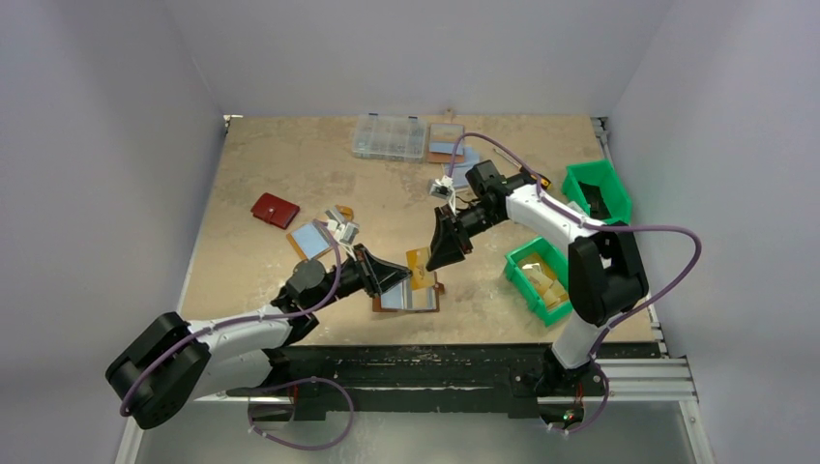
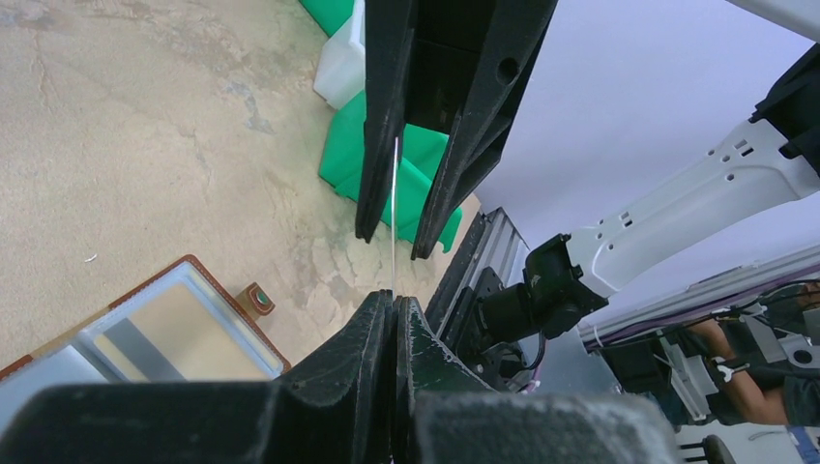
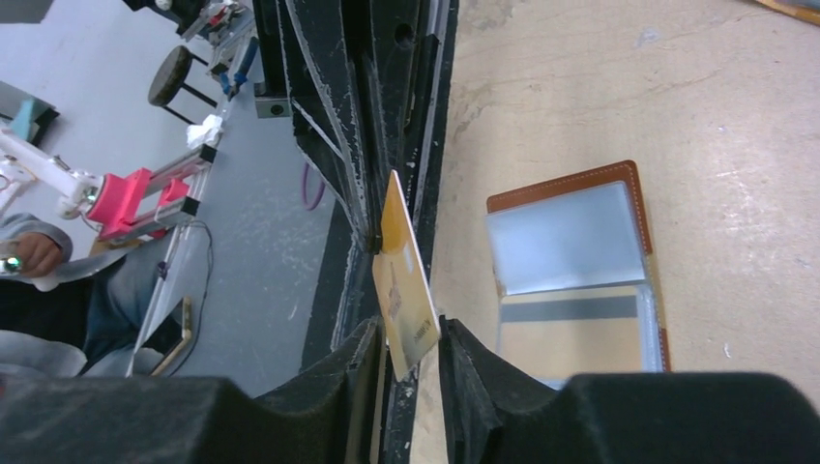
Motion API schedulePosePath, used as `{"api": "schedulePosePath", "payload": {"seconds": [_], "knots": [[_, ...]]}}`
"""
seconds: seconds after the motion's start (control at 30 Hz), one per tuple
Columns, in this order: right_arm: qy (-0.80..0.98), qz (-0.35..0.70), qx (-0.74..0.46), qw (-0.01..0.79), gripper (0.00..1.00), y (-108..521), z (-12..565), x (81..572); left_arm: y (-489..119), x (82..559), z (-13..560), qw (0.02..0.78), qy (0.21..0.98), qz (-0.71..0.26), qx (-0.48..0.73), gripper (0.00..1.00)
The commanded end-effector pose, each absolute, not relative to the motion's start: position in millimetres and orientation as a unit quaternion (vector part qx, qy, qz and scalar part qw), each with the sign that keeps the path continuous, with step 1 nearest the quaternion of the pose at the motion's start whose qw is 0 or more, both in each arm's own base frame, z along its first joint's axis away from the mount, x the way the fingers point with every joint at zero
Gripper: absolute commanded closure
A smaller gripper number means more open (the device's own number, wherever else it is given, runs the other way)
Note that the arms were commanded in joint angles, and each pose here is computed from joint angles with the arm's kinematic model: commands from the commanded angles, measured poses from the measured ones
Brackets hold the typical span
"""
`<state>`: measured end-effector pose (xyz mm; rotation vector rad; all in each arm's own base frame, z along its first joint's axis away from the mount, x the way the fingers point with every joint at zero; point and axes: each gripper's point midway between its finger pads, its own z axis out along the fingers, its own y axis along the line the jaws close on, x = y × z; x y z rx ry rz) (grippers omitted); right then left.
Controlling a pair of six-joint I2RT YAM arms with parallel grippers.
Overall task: Take the credit cards out of the card holder
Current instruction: Remove the credit card from the card holder, then place the credit card in the storage box.
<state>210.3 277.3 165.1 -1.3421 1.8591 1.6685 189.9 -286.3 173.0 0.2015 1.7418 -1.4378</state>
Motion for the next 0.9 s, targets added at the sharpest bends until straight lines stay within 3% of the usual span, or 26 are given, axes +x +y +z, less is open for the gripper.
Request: {"api": "schedulePosePath", "payload": {"seconds": [0.0,0.07,0.17,0.23,0.3,0.4,0.5,0.63,0.87], "knots": [[0.625,0.612,-0.460,0.152,0.69,283.9,179.5,206.4,-293.8,194.6,204.1,0.456,0.658,-0.592,0.095,1.00],[0.614,0.625,-0.457,0.155,0.76,285.8,185.8,205.8,-294.3,195.1,203.4,0.455,0.659,-0.591,0.095,1.00],[0.614,0.625,-0.456,0.154,0.96,286.1,187.7,206.1,-295.0,195.9,202.1,0.453,0.661,-0.590,0.092,1.00],[0.620,0.615,-0.462,0.157,1.00,284.7,185.6,207.1,-294.8,198.8,199.7,0.453,0.668,-0.584,0.087,1.00],[0.627,0.592,-0.479,0.162,1.00,281.3,181.8,208.5,-293.7,202.7,191.7,0.447,0.688,-0.566,0.083,0.87],[0.630,0.534,-0.537,0.174,1.00,267.1,175.3,209.2,-284.7,212.4,189.0,0.462,0.715,-0.519,0.079,0.58],[0.622,0.490,-0.579,0.196,1.00,248.3,178.9,211.3,-266.6,221.9,194.9,0.492,0.736,-0.460,0.076,0.40],[0.644,0.438,-0.577,0.246,1.00,212.2,193.3,223.7,-229.2,233.6,213.2,0.534,0.755,-0.378,0.035,0.04],[0.720,0.361,-0.539,0.246,1.00,135.7,196.7,225.7,-196.8,229.7,231.6,0.553,0.781,-0.277,0.091,0.00]]}}
